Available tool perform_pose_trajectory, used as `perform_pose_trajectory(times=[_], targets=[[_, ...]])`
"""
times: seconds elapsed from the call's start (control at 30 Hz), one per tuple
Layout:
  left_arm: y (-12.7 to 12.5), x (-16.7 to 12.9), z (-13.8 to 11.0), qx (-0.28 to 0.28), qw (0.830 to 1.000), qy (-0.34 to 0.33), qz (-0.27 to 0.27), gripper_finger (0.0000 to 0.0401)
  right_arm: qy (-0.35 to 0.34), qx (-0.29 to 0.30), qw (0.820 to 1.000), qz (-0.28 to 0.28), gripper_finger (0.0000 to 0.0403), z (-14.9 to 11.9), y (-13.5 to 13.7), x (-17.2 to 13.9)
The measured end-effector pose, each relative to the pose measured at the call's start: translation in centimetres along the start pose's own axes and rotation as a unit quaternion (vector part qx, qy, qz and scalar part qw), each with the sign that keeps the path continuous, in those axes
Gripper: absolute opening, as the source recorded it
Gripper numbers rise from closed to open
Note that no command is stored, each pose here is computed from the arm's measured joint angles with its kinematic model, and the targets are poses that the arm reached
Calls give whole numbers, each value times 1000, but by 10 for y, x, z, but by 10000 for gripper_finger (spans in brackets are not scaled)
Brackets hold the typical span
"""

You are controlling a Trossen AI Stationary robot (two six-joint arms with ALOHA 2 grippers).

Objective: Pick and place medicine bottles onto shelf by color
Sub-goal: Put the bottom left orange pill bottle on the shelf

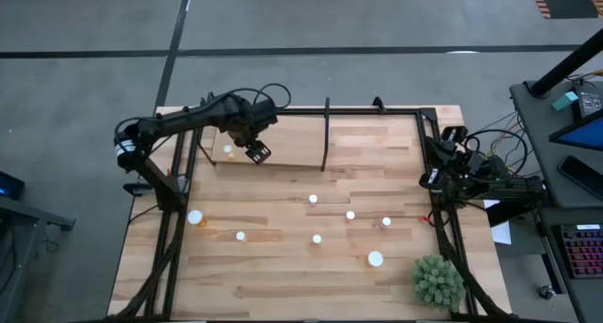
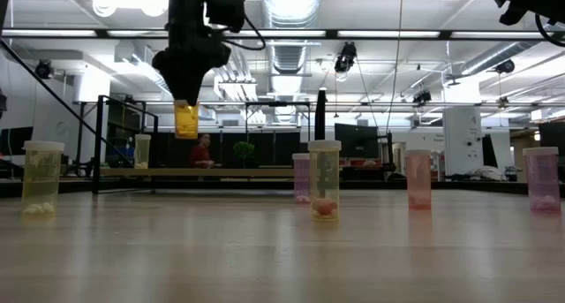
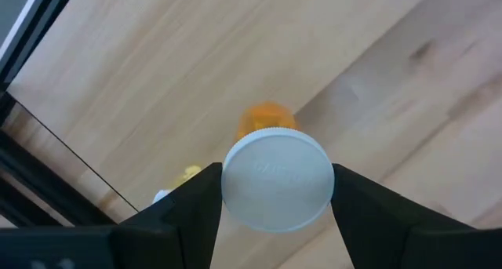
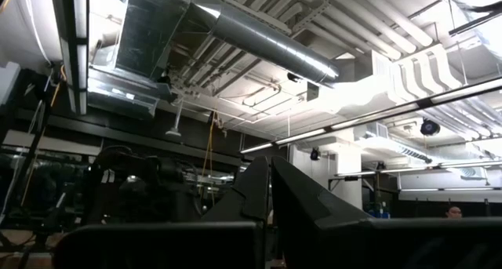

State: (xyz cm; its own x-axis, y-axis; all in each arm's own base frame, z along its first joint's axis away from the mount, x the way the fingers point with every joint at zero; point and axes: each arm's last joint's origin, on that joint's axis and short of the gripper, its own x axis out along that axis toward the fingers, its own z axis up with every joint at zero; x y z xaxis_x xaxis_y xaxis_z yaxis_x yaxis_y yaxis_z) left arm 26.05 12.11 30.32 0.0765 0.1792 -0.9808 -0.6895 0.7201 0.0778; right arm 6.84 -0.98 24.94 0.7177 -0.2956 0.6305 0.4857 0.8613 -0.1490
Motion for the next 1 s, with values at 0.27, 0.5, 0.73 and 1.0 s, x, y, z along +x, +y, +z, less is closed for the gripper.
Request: perform_pose_trajectory(times=[0.27, 0.5, 0.73, 1.0], targets=[[1, 13, 0, -6, 1000, -1, 0, 200, 0, 1, 1000, 0, 9, 0, 0, 0], [1, 23, -3, -6, 1000, 10, 4, 200, 0, 1, 1000, 0, 9, 0, 0, 0], [3, 30, -6, -8, 1000, 20, 8, 200, -2, 1, 1000, -1, 9, 0, 0, 0], [3, 42, -9, -8, 1000, 28, 12, 200, -4, 2, 1000, -2, 9, 1, 0, 0]])
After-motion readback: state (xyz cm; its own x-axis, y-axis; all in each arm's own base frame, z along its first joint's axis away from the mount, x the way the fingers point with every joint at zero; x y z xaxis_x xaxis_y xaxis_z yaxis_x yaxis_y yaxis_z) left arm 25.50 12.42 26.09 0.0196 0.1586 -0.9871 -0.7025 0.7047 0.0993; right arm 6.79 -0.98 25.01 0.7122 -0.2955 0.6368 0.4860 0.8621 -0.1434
